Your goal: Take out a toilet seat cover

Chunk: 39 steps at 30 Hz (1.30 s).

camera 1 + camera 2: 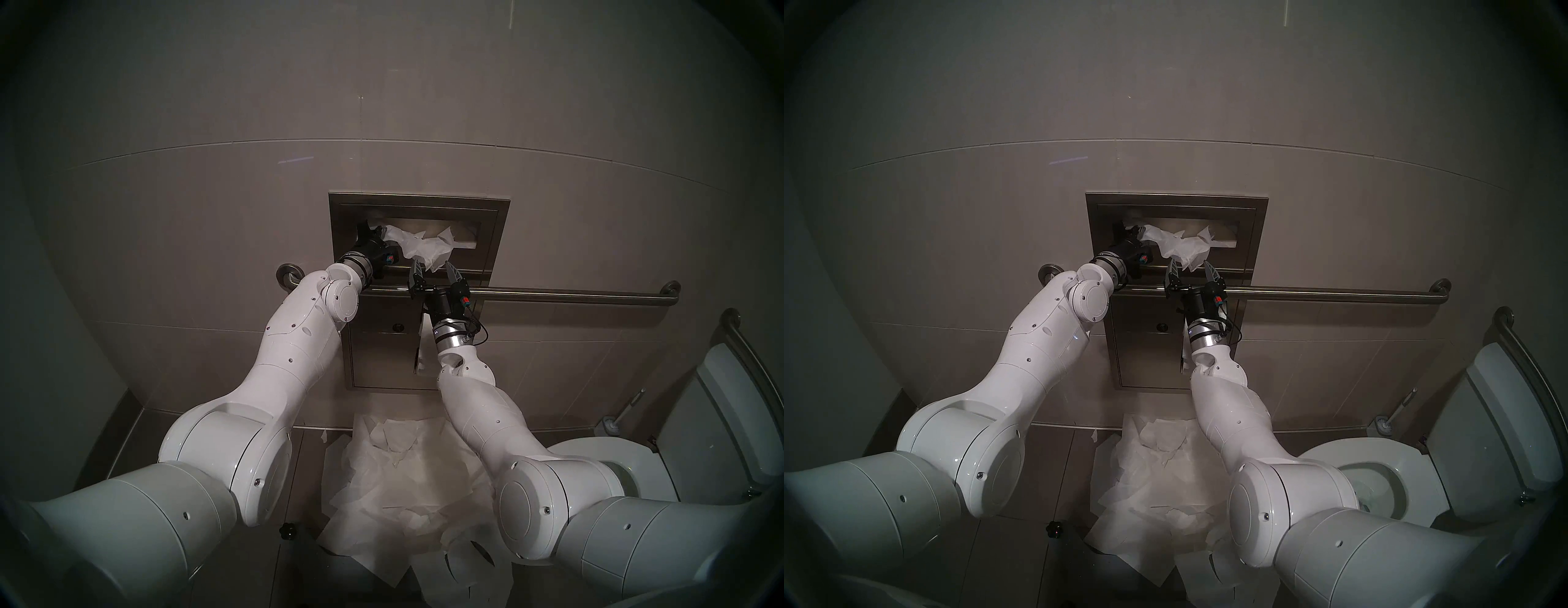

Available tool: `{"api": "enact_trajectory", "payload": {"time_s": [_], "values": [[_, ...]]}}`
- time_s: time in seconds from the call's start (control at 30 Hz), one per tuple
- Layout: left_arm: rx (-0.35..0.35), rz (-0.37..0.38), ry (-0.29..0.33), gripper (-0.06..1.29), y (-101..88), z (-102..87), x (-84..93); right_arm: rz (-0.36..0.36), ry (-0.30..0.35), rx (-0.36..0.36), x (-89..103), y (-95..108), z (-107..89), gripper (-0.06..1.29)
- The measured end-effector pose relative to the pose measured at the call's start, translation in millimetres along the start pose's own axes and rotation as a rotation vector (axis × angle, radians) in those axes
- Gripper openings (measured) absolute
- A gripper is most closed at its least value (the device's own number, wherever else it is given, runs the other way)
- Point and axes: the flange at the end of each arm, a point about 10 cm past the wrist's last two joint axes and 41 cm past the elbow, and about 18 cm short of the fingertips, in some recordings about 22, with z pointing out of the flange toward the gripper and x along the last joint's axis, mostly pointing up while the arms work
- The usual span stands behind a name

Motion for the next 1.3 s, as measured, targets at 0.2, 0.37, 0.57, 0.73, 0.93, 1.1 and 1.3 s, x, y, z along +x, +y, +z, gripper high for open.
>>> {"api": "enact_trajectory", "payload": {"time_s": [0.2, 0.37, 0.57, 0.73, 0.93, 1.1, 1.3], "values": [[0.0, 0.009, 0.003, 0.52, 0.1, 1.8, -0.4, 0.004, 0.001, 0.001, -0.2, -0.1, -0.7, 1.25], [-0.001, 0.011, 0.005, -0.01, 0.4, 3.0, -1.3, 0.003, 0.001, 0.0, 0.1, 1.0, -0.8, 1.25], [0.003, 0.003, 0.006, -0.02, -0.4, 4.0, -1.8, -0.006, 0.001, -0.001, 1.7, 6.4, 0.1, 1.25], [0.007, -0.001, 0.005, -0.02, -1.0, 4.7, -2.1, -0.018, 0.0, 0.0, 3.7, 11.4, 1.9, 1.12], [0.01, -0.003, 0.004, -0.02, -2.4, 5.3, -3.2, -0.033, 0.003, 0.003, 6.5, 16.2, 4.7, -0.04], [0.019, -0.007, 0.008, -0.02, -4.9, 5.9, -1.9, -0.059, 0.019, 0.025, 13.1, 16.5, 13.4, -0.04], [0.039, -0.015, 0.022, -0.02, -10.5, 7.4, 4.3, -0.104, 0.052, 0.074, 28.9, 13.6, 34.5, -0.04]]}}
